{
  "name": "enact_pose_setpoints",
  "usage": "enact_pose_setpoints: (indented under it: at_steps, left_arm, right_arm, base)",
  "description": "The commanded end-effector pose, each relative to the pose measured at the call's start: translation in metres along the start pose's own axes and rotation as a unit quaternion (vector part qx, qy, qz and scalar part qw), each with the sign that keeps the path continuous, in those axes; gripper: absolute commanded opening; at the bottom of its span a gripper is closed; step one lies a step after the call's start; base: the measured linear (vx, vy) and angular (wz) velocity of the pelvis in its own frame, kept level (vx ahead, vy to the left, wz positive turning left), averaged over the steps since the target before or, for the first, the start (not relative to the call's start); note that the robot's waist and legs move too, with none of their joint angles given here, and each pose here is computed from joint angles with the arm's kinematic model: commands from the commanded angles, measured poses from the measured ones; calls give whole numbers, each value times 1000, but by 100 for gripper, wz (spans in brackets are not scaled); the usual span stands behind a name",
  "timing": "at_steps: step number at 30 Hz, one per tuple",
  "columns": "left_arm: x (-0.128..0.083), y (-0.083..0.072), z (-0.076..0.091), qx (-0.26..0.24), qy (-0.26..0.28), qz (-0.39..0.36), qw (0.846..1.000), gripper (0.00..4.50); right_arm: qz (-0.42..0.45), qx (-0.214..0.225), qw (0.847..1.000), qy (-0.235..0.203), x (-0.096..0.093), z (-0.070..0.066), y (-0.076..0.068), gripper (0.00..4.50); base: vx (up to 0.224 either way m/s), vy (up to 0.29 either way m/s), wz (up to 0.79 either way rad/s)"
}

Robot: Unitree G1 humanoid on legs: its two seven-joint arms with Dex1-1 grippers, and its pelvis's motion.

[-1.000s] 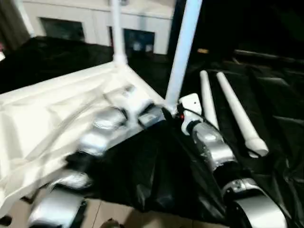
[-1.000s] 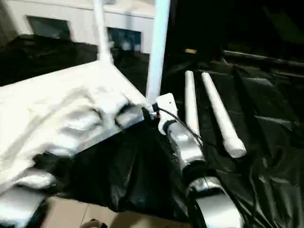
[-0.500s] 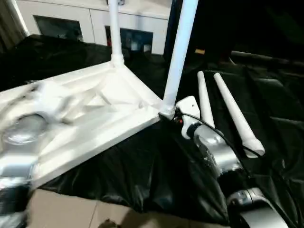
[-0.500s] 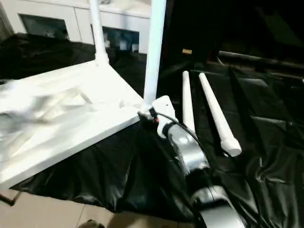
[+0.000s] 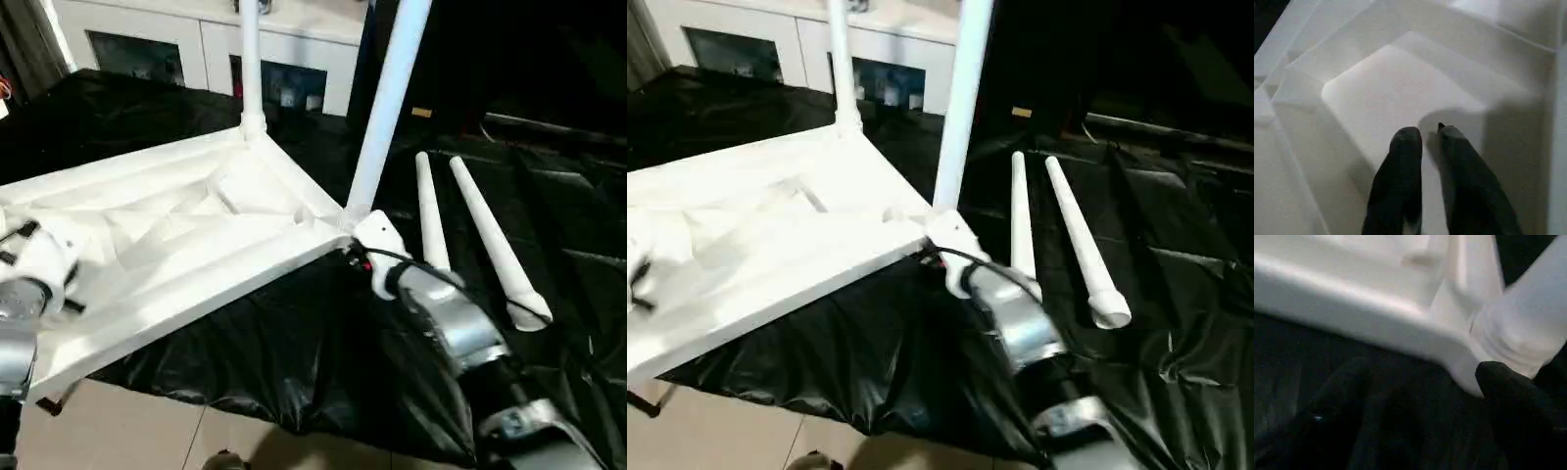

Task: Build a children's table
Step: Rotate table base

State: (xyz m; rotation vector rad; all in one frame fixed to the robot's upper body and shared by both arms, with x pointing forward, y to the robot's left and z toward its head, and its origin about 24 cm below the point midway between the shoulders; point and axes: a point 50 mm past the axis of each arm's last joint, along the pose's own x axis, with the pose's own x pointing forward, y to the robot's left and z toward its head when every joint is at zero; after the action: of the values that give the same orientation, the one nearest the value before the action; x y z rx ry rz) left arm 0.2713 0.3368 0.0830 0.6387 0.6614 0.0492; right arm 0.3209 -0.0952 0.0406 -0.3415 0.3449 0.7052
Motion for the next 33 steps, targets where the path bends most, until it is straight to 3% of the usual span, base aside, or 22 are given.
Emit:
enact_pose_setpoints:
  at_steps: [1,5,6,10,16,17,18,20,26,30,33]
  left_arm:
    - [1,-7,-1,0,6,-31,1000,46]
    - [-1,-16,3,-1,2,-85,996,8]
    - [-4,-26,8,-6,-5,-139,990,5]
    - [-12,-35,17,4,-22,-207,978,0]
    - [-31,-50,31,42,-62,-323,943,0]
    - [-38,-57,35,54,-77,-363,927,0]
    - [-38,-57,35,54,-77,-363,927,0]
    - [-47,-70,39,64,-92,-420,901,0]
    - [-52,-100,56,69,-131,-486,861,0]
    - [-41,-116,72,79,-150,-488,856,0]
    - [-24,-118,86,74,-172,-447,875,0]
  right_arm:
    - [3,-3,1000,19,-1,-4,2,349]
    - [-12,15,999,28,6,-5,4,305]
    - [-24,33,999,25,14,-4,4,296]
    - [-35,44,998,13,24,3,3,264]
    - [-30,54,998,3,36,13,5,216]
    - [-28,51,998,4,39,14,5,205]
    - [-28,51,998,4,39,14,5,191]
    - [-27,46,999,4,42,16,5,176]
    - [-28,43,999,-3,46,22,3,123]
    - [-17,38,999,-10,48,26,5,85]
    - [-12,34,999,-14,49,26,7,74]
  base:
    - [0,0,0]
    - [0,0,0]
    - [0,0,0]
    - [0,0,0]
    - [0,0,0]
    - [0,0,0]
    - [0,0,0]
    - [0,0,0]
    - [0,0,0]
    - [0,0,0]
    - [0,0,0]
